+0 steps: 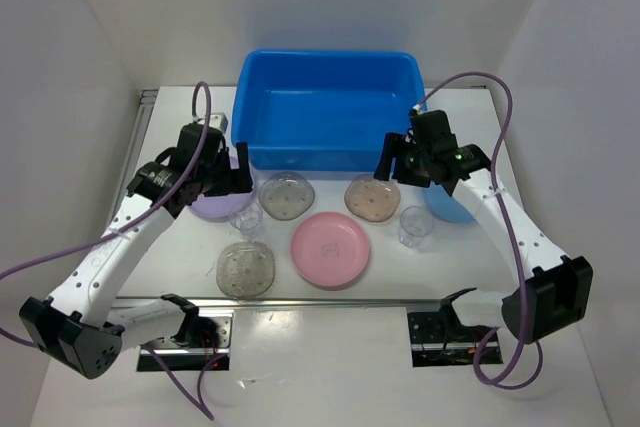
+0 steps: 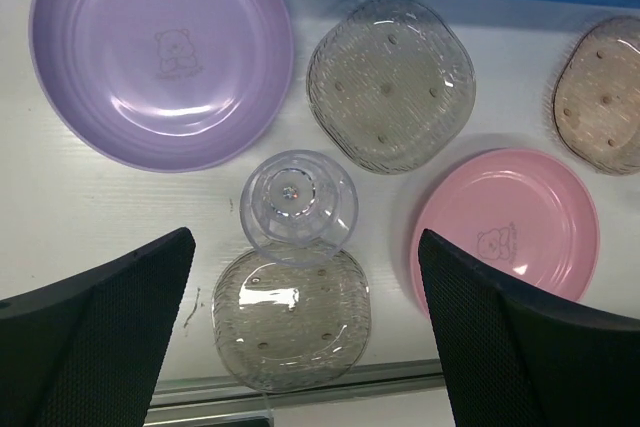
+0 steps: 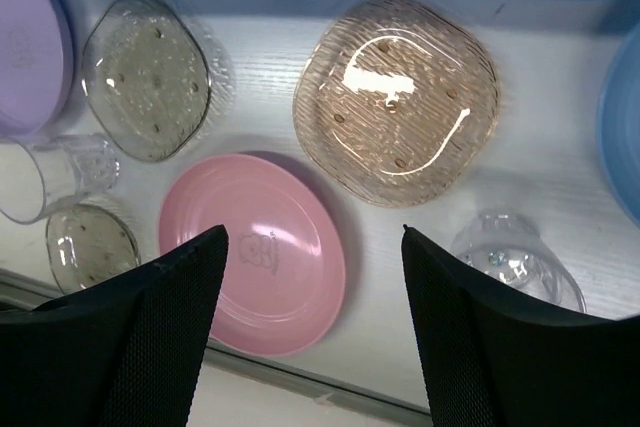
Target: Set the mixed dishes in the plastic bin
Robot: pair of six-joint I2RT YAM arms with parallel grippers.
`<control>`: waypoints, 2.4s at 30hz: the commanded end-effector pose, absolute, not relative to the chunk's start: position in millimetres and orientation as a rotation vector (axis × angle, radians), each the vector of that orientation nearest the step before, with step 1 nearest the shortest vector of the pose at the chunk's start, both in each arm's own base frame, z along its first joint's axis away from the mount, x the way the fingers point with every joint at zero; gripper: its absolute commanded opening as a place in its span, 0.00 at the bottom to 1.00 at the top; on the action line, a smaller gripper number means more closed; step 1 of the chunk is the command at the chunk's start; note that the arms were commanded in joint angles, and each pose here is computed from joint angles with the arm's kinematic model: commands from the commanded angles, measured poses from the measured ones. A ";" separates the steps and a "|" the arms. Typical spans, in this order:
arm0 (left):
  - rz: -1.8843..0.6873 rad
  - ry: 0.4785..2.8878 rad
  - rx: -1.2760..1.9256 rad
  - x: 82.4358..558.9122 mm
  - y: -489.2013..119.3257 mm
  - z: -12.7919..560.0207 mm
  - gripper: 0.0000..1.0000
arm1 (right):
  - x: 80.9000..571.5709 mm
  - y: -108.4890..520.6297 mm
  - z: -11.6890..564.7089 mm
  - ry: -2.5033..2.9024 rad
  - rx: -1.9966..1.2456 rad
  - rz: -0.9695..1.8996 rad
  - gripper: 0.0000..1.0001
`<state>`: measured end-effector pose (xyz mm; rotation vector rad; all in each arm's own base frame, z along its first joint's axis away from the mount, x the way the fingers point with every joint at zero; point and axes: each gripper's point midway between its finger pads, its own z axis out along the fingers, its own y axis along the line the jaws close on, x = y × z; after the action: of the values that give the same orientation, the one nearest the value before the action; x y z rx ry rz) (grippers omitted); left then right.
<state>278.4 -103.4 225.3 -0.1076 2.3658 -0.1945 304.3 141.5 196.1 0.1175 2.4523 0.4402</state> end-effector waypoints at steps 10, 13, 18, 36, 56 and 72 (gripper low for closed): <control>-0.194 2.317 -0.111 278.5 -99.4 214.6 1.00 | 232.7 83.1 161.9 2.663 0.436 0.107 0.55; -0.225 2.327 -0.049 283.6 -108.3 208.5 1.00 | 226.0 84.5 143.7 2.722 0.434 0.096 0.45; -0.217 2.353 -0.020 287.5 -111.2 200.1 1.00 | 229.7 86.4 127.1 2.768 0.450 0.067 0.38; -0.156 2.350 -0.044 289.8 -102.5 191.7 1.00 | 240.3 122.4 70.9 2.865 0.362 0.160 0.25; -0.120 2.343 -0.046 291.6 -97.7 189.8 1.00 | 277.2 110.0 265.8 2.551 0.320 0.143 0.01; -0.052 2.283 -0.178 274.8 -73.7 195.6 1.00 | 529.8 138.6 238.8 2.303 0.151 -0.008 0.01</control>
<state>278.5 -79.9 192.6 -0.1160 2.3124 -0.0558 498.5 143.1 217.0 0.1853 2.4222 0.0358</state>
